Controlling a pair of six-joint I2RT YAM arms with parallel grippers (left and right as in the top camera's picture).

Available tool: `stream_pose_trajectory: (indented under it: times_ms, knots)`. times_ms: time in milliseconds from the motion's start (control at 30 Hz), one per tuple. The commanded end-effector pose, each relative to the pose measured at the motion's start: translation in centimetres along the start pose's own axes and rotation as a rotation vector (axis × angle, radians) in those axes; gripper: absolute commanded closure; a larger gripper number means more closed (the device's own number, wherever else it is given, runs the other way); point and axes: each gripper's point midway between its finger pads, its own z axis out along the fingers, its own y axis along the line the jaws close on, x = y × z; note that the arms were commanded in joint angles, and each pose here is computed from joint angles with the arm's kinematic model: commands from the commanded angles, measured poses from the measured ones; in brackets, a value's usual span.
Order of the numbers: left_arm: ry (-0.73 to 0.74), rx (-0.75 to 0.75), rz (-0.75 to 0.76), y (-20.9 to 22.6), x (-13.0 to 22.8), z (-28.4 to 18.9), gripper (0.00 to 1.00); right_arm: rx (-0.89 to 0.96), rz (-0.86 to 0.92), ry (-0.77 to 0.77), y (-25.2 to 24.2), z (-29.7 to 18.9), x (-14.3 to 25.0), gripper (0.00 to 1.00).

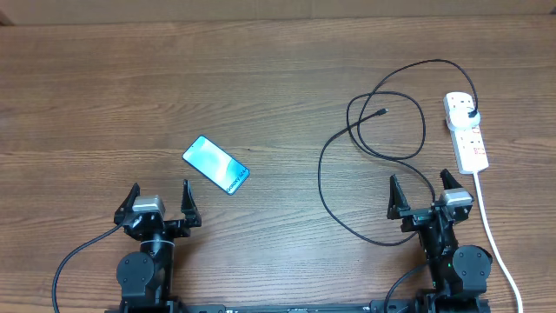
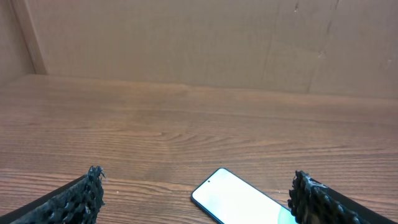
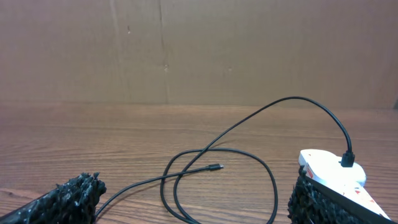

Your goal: Plug charger to phone and switch on socket

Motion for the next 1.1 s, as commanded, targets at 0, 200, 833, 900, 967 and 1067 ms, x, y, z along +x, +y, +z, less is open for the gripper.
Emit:
stream_pose_trajectory:
  times_ms: [0,200,833,900,967,1067]
  knots:
    - [-0.006,0.005,0.015,0.0,0.0,0.0,0.01,0.006,-0.005,-0.007,-0.1,0.0,0.1,0.00]
    - [-0.007,0.005,0.015,0.0,-0.1,0.0,0.01,0.006,-0.005,-0.007,-0.1,0.0,0.1,0.00]
    - [-0.051,0.367,-0.065,-6.1,-1.7,-1.2,0.00,0.006,-0.005,-0.007,-0.1,0.0,0.1,0.00]
    - [-0.061,0.384,-0.089,-6.4,-2.2,-1.4,0.01,0.006,-0.005,-0.007,-0.1,0.0,0.1,0.00]
    - [-0.074,0.384,-0.092,-6.4,-2.9,-1.6,0.00,0.006,-0.005,-0.007,-0.1,0.0,0.1,0.00]
    - [-0.112,0.387,-0.085,-6.5,-4.8,-2.1,0.00,0.006,-0.005,-0.007,-0.1,0.0,0.1,0.00]
